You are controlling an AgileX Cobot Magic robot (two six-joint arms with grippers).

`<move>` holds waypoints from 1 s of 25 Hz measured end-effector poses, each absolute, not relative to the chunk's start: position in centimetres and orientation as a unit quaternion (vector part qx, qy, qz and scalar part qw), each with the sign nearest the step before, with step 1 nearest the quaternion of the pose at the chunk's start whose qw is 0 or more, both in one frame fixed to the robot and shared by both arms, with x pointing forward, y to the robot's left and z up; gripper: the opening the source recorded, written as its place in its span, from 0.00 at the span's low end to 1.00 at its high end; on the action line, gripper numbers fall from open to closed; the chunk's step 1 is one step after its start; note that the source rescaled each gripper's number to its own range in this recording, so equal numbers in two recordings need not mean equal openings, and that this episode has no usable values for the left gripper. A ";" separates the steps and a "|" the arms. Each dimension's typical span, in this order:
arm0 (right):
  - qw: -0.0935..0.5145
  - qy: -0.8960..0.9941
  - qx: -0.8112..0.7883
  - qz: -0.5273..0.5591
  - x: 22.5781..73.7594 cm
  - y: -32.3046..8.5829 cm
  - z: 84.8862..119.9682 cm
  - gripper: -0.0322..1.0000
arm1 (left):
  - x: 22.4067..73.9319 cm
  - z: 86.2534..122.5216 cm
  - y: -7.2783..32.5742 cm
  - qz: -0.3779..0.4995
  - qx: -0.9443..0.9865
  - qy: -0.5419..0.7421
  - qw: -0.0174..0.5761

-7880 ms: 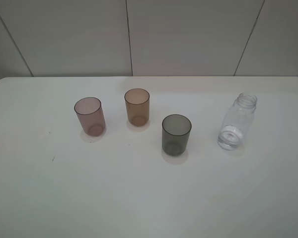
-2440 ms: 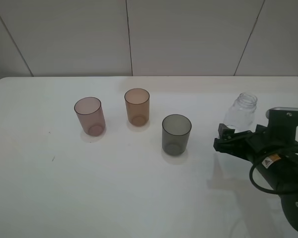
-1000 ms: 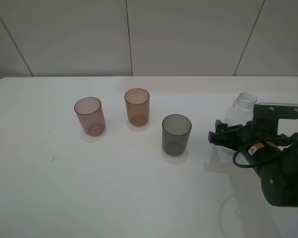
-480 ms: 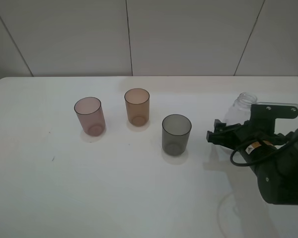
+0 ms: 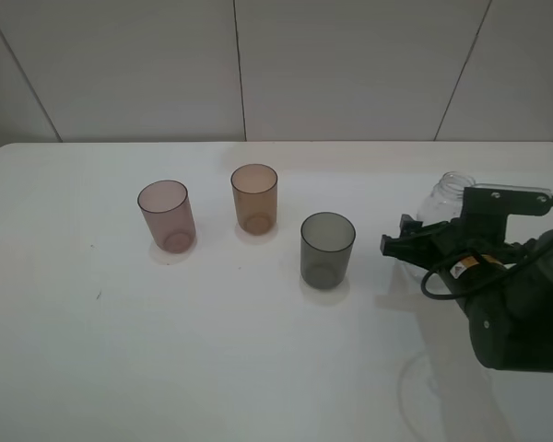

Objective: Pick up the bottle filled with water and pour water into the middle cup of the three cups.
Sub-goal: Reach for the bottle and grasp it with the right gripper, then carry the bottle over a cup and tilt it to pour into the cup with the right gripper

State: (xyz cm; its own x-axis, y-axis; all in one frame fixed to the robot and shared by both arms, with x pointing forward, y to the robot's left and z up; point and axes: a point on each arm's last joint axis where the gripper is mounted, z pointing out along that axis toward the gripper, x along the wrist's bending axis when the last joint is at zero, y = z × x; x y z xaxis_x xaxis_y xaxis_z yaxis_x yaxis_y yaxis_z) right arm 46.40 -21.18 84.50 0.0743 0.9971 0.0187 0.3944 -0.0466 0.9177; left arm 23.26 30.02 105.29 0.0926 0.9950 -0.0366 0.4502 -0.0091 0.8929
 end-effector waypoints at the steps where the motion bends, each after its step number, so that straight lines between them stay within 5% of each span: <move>1: 0.398 0.564 0.616 0.379 46.5 -21.2 84.5 0.13 | 23.3 105.3 30.0 0.342 0.623 0.580 0.398; 2: 0.398 0.563 0.617 0.379 46.5 -21.2 84.5 0.03 | 23.3 105.3 30.0 0.342 0.623 0.580 0.398; 25: 0.402 0.571 0.609 0.376 46.6 -21.2 84.6 0.03 | 23.3 105.3 30.0 0.342 0.623 0.580 0.398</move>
